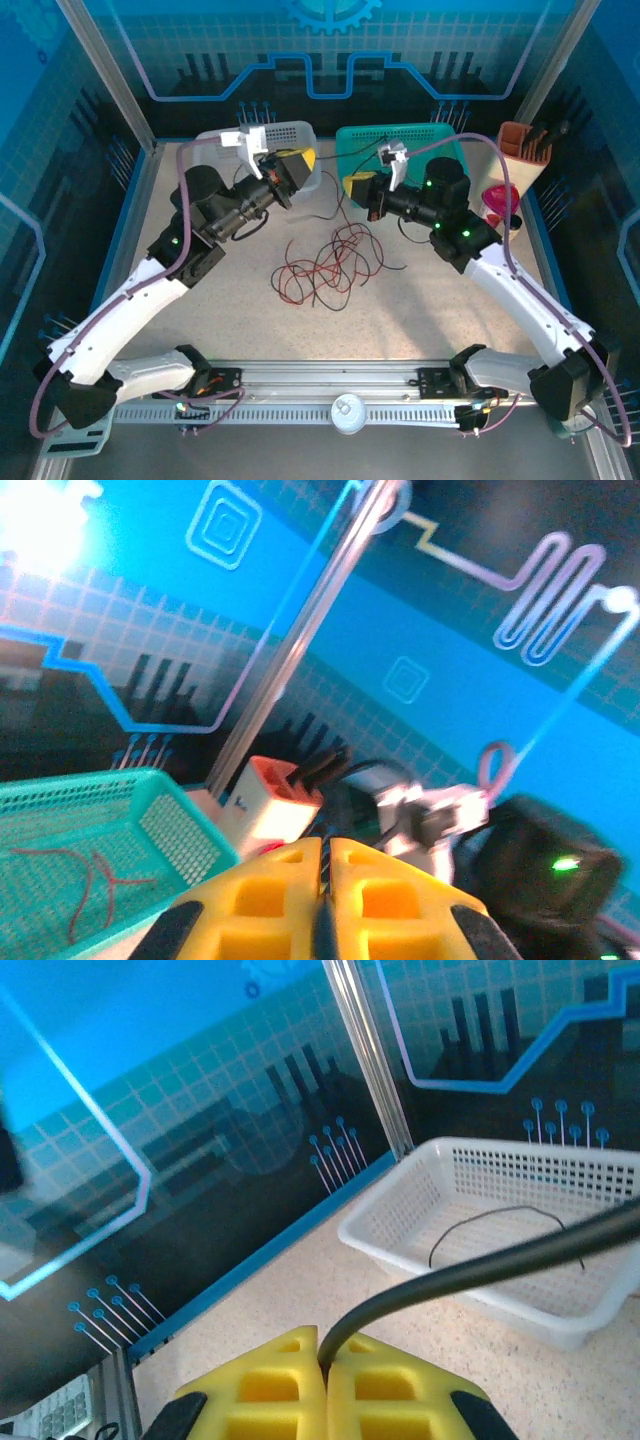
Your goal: Untangle the cables
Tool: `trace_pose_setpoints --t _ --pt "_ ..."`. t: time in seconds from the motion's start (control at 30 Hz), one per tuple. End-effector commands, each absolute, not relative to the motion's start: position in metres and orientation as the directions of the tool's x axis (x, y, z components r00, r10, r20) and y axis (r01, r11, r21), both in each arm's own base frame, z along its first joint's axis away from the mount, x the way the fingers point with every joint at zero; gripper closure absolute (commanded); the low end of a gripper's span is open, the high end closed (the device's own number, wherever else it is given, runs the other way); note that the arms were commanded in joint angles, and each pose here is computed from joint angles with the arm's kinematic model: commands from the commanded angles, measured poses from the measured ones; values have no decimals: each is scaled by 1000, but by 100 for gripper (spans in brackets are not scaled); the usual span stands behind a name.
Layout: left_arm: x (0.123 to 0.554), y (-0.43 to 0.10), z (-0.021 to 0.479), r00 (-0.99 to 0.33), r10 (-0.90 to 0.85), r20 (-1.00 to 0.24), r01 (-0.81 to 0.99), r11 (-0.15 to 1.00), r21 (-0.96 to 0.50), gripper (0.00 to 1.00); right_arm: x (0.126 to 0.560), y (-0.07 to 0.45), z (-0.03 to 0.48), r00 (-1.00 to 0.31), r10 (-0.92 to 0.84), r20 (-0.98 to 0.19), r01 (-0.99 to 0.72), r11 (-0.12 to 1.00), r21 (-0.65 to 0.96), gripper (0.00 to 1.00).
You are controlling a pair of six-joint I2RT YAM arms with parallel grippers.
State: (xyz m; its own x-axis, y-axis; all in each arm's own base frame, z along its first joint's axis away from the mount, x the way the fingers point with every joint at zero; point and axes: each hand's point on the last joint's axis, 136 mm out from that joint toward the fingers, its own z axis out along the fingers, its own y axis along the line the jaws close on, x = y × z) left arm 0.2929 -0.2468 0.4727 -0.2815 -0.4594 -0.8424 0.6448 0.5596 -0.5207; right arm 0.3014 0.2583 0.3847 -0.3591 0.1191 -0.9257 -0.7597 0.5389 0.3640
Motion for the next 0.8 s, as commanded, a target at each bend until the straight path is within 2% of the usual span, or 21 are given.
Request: trace_pose_setpoints --t 0.0,0.3,0.7,0.77 --pt "299 -232 462 -226 -457 -860 599 631 -493 100 287 257 410 -327 128 -936 -785 515 344 100" --pt "307 -228 419 -248 -436 -865 550 672 -497 100 285 255 429 -311 157 -938 -787 510 346 100" --pt "294 -258 378 -280 -249 -927 689 620 -375 98 281 257 435 -323 166 -932 -796 485 362 100" --pt "293 -263 373 -291 -228 -929 705 605 -369 94 280 258 436 -325 169 -930 -799 477 366 100"
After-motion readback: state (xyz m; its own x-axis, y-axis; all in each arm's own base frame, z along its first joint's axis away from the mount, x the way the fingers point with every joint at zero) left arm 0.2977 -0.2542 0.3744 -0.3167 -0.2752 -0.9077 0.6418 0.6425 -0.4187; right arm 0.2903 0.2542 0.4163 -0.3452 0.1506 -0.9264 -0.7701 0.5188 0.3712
